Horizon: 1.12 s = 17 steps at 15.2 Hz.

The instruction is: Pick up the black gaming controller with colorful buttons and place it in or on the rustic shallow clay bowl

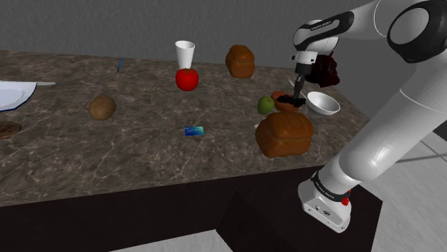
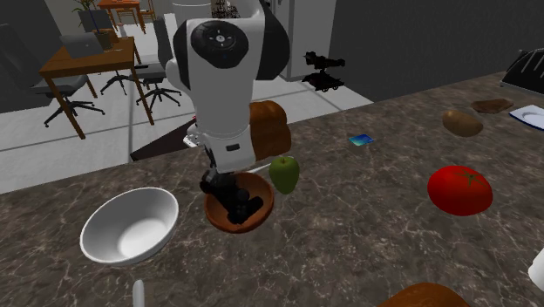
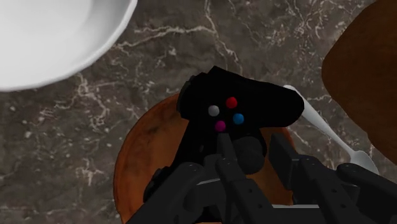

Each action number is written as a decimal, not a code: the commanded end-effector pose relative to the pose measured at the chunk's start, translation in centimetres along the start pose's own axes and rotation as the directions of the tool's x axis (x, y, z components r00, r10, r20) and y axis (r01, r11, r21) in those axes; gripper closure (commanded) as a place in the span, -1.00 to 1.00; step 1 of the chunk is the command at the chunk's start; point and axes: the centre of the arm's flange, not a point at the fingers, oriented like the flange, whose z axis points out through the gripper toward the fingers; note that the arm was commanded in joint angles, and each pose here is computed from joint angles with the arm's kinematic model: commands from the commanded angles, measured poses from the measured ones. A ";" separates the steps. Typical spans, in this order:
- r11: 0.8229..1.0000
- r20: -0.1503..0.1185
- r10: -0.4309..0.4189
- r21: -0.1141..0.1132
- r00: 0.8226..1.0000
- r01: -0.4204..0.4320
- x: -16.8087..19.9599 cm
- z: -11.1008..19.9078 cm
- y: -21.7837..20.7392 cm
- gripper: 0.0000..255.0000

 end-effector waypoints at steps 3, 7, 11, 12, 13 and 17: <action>1.000 -0.024 -0.001 -0.030 1.000 0.000 0.6 -0.1 0.3 1.00; 1.000 -0.024 -0.001 -0.030 1.000 0.000 0.9 -0.2 0.3 -1.00; 1.000 -0.024 -0.001 -0.030 1.000 0.000 0.5 -2.7 0.2 -1.00; 1.000 -0.024 -0.001 -0.030 1.000 0.000 0.5 -4.0 0.2 -1.00; 1.000 -0.024 -0.001 -0.030 1.000 0.000 0.4 -5.1 0.1 -1.00; 1.000 -0.024 -0.001 -0.030 1.000 0.000 0.4 -5.1 0.1 -1.00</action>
